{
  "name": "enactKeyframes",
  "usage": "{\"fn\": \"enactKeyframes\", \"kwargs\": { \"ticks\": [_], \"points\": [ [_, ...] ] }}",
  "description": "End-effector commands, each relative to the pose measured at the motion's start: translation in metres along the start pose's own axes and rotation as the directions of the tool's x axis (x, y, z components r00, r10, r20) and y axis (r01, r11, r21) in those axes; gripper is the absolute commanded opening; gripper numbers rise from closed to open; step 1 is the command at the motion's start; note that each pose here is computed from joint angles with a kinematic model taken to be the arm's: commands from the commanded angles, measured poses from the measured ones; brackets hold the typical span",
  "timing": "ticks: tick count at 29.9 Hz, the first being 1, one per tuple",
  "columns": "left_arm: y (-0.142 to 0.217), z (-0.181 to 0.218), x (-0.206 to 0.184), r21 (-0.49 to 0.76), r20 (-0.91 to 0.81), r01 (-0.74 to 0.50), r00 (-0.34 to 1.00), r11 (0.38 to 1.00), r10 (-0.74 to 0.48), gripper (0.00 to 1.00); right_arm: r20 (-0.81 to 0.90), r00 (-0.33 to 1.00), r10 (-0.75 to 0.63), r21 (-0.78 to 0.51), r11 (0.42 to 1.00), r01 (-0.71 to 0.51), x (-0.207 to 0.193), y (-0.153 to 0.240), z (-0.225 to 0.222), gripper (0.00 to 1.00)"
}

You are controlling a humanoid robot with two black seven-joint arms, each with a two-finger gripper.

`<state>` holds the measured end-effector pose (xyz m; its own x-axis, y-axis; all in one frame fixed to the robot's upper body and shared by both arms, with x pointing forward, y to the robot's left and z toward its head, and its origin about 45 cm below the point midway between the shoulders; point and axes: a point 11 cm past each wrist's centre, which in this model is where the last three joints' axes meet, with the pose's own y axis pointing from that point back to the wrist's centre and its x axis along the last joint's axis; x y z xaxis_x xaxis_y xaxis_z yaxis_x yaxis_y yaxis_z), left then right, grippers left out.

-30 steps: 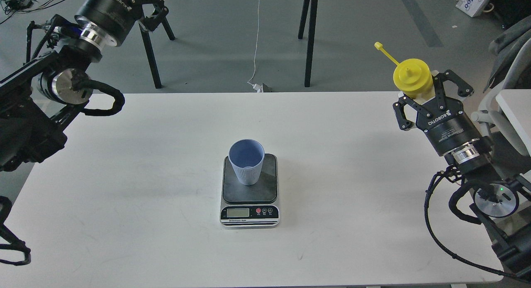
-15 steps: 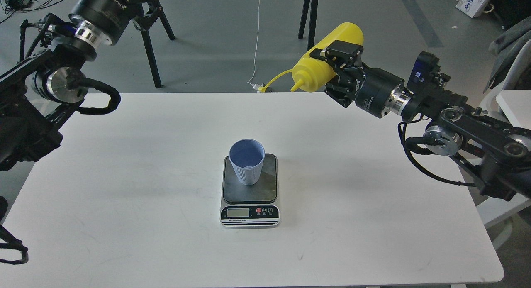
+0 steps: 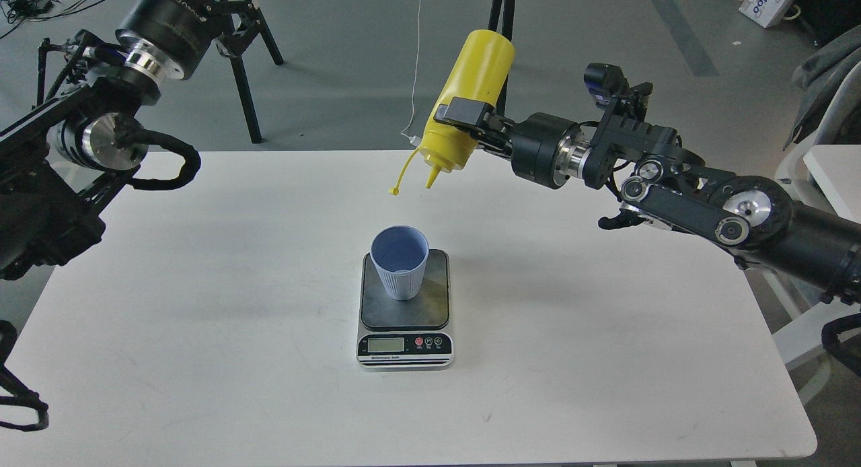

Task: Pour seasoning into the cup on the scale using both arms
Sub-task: 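Hold the inverted bottle over the cup and squeeze out contents, then turn the bottle upright and lower it back toward its spot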

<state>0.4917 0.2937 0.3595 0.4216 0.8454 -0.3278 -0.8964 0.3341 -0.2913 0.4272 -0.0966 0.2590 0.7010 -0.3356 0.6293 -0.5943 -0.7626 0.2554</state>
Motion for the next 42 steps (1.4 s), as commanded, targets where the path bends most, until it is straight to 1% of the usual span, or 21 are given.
{"fn": "enactKeyframes", "kwargs": {
  "ticks": [1,4,9,21,30,34,37,39,42],
  "points": [
    [0.001,0.002,0.002,-0.001,0.004,-0.002,1.0,1.0,0.002,1.0,-0.084,0.996,-0.03,0.0,1.0,0.03,-0.02,-0.016,-0.005,0.2],
    [0.001,0.003,0.002,-0.003,0.007,-0.002,1.0,1.0,0.002,1.0,-0.134,0.989,-0.068,0.005,0.998,0.069,-0.037,-0.024,-0.009,0.2],
    [0.002,0.004,0.003,-0.003,0.009,-0.004,1.0,1.0,0.004,1.0,-0.274,0.961,-0.044,0.009,0.999,0.049,-0.045,-0.038,-0.005,0.2],
    [0.002,0.005,0.004,-0.008,0.009,-0.005,1.0,1.0,0.005,1.0,-0.297,0.954,-0.051,0.014,0.998,0.057,-0.053,-0.042,-0.006,0.2],
    [0.002,0.005,0.004,-0.006,0.011,-0.005,1.0,1.0,0.005,1.0,-0.309,0.951,-0.033,0.009,0.999,0.037,-0.046,-0.039,-0.003,0.2],
    [0.002,0.005,0.004,-0.005,0.012,-0.004,1.0,1.0,0.004,1.0,-0.285,0.959,0.001,0.005,1.0,0.0,-0.033,-0.034,0.0,0.2],
    [0.002,0.006,0.004,-0.007,0.014,-0.004,1.0,1.0,0.004,1.0,-0.229,0.971,0.065,-0.004,0.998,-0.067,-0.008,-0.025,0.002,0.2],
    [0.001,0.006,0.004,-0.007,0.016,-0.002,1.0,1.0,0.002,1.0,-0.154,0.983,0.099,-0.006,0.995,-0.101,0.001,-0.018,0.003,0.2],
    [0.001,0.007,0.004,-0.009,0.018,-0.002,1.0,1.0,0.002,1.0,0.006,0.984,0.175,-0.023,0.984,-0.175,0.024,0.003,0.009,0.2]
  ]
}}
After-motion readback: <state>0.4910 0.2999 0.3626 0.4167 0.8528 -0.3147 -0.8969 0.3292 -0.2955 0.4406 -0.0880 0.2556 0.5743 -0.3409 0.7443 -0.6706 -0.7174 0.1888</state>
